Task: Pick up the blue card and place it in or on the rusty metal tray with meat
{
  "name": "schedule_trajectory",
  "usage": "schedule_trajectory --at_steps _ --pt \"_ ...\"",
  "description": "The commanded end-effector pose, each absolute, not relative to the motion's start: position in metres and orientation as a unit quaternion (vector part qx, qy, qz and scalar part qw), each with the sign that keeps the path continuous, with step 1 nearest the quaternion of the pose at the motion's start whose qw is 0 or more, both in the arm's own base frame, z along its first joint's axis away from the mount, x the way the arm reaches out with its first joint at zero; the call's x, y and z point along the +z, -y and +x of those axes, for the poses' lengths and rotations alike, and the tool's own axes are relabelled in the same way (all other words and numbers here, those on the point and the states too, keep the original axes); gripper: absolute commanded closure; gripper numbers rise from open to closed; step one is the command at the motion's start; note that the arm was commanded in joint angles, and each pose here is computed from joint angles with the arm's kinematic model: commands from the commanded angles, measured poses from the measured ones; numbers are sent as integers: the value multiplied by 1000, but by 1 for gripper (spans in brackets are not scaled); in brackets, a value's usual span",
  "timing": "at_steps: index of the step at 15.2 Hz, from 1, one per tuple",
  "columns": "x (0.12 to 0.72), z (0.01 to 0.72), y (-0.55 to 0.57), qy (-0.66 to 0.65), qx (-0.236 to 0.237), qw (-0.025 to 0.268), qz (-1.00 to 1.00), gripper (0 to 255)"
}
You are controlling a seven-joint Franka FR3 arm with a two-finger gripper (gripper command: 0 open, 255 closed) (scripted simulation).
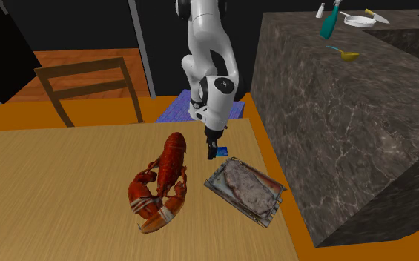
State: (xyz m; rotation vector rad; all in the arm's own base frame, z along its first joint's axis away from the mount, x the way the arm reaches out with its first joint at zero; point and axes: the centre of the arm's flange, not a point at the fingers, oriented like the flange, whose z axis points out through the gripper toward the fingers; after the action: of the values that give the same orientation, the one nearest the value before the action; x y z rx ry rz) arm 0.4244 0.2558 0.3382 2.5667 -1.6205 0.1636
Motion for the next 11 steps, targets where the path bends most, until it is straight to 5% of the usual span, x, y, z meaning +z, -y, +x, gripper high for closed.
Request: schedule_trajectory --at_steps 1,6,7,11 --pt "336 424 -255 532 54 51 843 0" --pt "336 424 -255 532 54 51 843 0" --pt "336 424 -255 532 54 51 843 255" --pt "336 424 -255 532 54 51 843 255"
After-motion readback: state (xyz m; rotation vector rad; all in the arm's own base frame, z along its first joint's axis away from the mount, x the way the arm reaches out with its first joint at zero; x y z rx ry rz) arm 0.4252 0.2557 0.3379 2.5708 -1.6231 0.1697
